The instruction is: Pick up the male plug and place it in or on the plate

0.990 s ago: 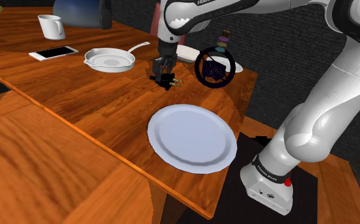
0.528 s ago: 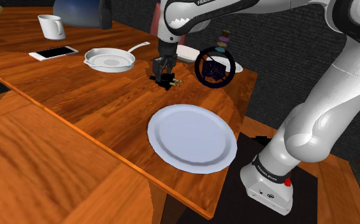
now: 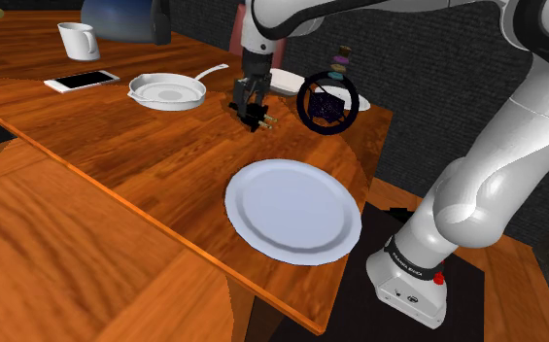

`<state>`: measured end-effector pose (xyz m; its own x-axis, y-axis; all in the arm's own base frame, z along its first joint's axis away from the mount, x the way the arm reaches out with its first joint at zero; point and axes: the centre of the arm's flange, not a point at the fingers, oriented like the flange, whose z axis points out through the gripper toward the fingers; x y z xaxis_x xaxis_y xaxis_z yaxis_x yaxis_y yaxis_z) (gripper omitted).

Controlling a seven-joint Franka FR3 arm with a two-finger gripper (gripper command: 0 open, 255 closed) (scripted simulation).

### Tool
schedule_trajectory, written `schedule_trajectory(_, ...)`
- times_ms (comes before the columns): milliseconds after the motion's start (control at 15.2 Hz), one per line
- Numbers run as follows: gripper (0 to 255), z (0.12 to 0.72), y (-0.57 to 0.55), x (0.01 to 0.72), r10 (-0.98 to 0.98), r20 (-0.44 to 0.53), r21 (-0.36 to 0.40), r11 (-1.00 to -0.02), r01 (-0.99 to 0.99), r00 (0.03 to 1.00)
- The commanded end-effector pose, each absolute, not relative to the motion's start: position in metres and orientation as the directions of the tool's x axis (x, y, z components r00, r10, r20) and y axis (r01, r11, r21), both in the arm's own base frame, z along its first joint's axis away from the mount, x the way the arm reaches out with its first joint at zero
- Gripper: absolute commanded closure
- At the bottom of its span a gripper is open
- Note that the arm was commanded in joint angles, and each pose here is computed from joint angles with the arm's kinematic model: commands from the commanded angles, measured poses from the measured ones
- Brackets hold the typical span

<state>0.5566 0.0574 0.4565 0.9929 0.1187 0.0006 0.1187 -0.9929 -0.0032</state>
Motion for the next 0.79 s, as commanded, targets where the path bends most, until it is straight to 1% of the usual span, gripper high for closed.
schedule_trajectory(0, 255, 0.467, 0.056, 0.557, 0.119, 0.000, -0.003, -0.993, 0.119, 0.993)
schedule_trajectory(660, 255, 0.517, 0.056, 0.556, 0.119, 0.000, -0.003, -0.993, 0.119, 0.993)
schedule_trajectory(726, 255, 0.518, 0.063, 0.545, 0.119, 0.000, -0.003, -0.993, 0.119, 0.993)
